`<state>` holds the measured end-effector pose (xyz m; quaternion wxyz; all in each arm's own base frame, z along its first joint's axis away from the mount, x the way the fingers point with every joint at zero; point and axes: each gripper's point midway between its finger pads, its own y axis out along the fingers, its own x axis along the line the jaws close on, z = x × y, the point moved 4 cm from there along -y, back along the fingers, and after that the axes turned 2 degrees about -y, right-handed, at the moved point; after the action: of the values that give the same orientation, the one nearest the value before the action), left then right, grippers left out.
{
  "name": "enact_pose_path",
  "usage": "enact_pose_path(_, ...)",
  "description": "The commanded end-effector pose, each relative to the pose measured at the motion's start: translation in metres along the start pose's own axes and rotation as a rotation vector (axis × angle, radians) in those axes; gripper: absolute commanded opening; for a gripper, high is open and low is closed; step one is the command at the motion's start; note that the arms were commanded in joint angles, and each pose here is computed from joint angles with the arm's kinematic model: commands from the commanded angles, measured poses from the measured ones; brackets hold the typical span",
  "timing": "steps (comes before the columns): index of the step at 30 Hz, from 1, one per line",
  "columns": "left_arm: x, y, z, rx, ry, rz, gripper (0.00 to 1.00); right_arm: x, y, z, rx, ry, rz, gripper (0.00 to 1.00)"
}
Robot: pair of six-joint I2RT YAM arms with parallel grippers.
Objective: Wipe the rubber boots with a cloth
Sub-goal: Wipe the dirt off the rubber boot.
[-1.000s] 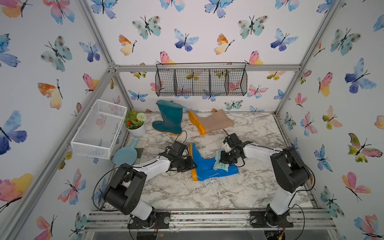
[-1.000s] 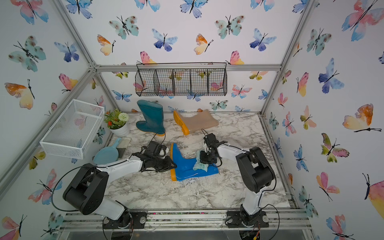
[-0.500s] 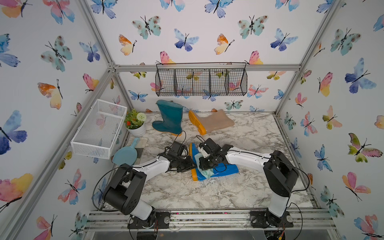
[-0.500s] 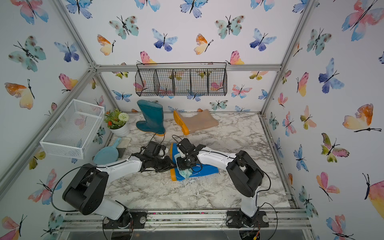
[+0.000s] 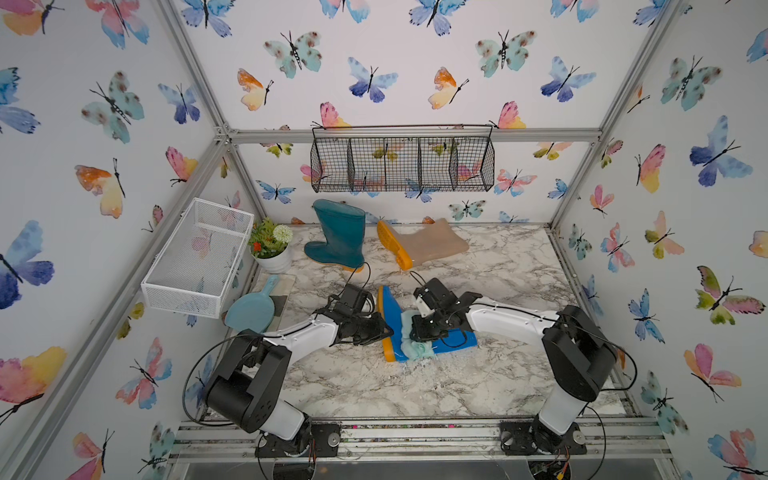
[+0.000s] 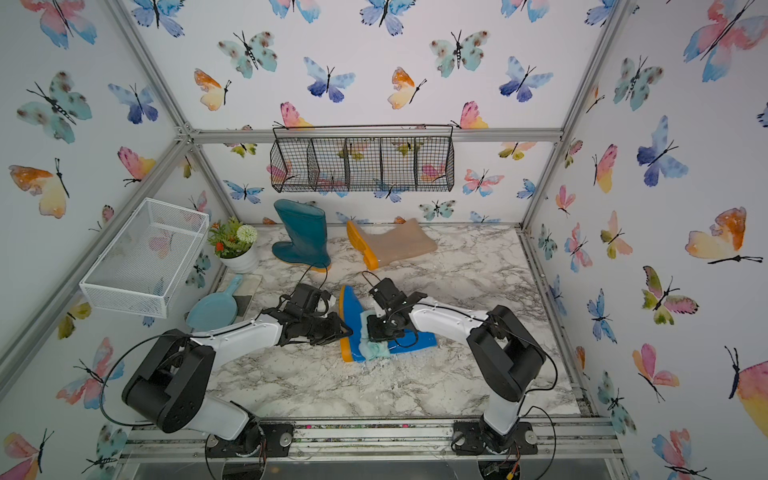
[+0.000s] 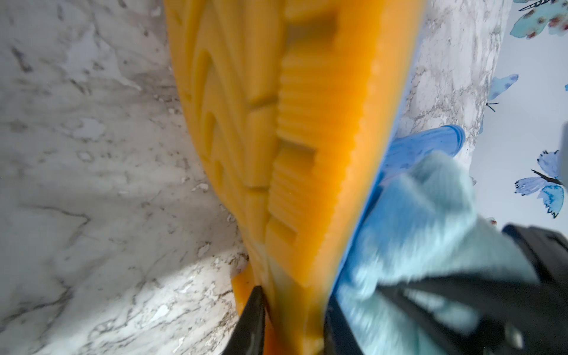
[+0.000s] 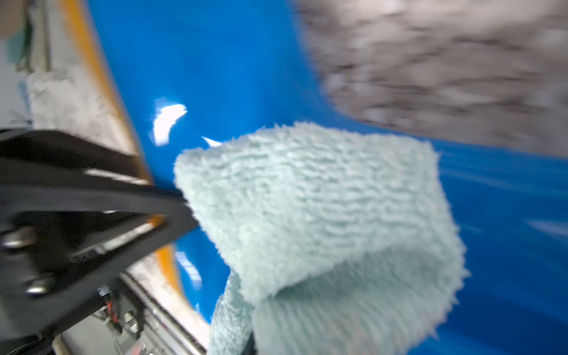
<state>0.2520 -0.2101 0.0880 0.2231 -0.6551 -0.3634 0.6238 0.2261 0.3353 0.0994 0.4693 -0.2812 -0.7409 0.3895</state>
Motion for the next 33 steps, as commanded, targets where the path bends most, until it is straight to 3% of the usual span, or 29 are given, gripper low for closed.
enact_pose_path(1,0.014,-0.001,0.013,0.037,-0.011,-0.043,0.00,-0.007,0.011,0.009,0.058,0.038,0.019,0.03)
enact_pose_path(4,0.014,-0.003,0.015,0.032,-0.017,-0.040,0.00,-0.049,0.001,0.015,0.070,0.079,0.106,0.03)
enact_pose_path(7,0.016,-0.006,0.018,0.027,-0.022,-0.039,0.00,-0.120,-0.018,0.028,0.083,0.204,0.184,0.02)
enact_pose_path(10,0.017,-0.007,0.020,0.023,-0.027,-0.040,0.00,-0.154,-0.037,0.032,0.072,0.270,0.228,0.03)
enact_pose_path(14,0.019,-0.005,0.020,0.015,-0.045,-0.044,0.00,-0.107,-0.034,0.003,0.033,0.184,0.140,0.03)
enact_pose_path(18,0.019,-0.005,0.012,-0.019,-0.070,-0.055,0.00,-0.019,0.003,-0.008,0.075,0.027,0.019,0.03)
enact_pose_path(20,0.017,-0.005,0.008,-0.028,-0.070,-0.055,0.00,-0.007,0.019,-0.004,0.107,0.010,-0.002,0.02)
enact_pose_path(24,0.014,-0.004,-0.001,-0.028,-0.055,-0.067,0.00,-0.058,0.011,0.007,0.112,0.070,0.117,0.02)
enact_pose_path(29,0.010,-0.003,-0.011,-0.041,-0.051,-0.057,0.00,-0.149,-0.045,0.014,0.052,0.249,0.183,0.02)
enact_pose_path(31,0.008,-0.001,-0.013,-0.035,-0.051,-0.053,0.00,-0.150,-0.059,0.006,0.034,0.220,0.220,0.02)
enact_pose_path(33,0.008,0.001,-0.014,-0.027,-0.054,-0.057,0.06,-0.131,-0.061,-0.002,0.016,0.216,0.136,0.02)
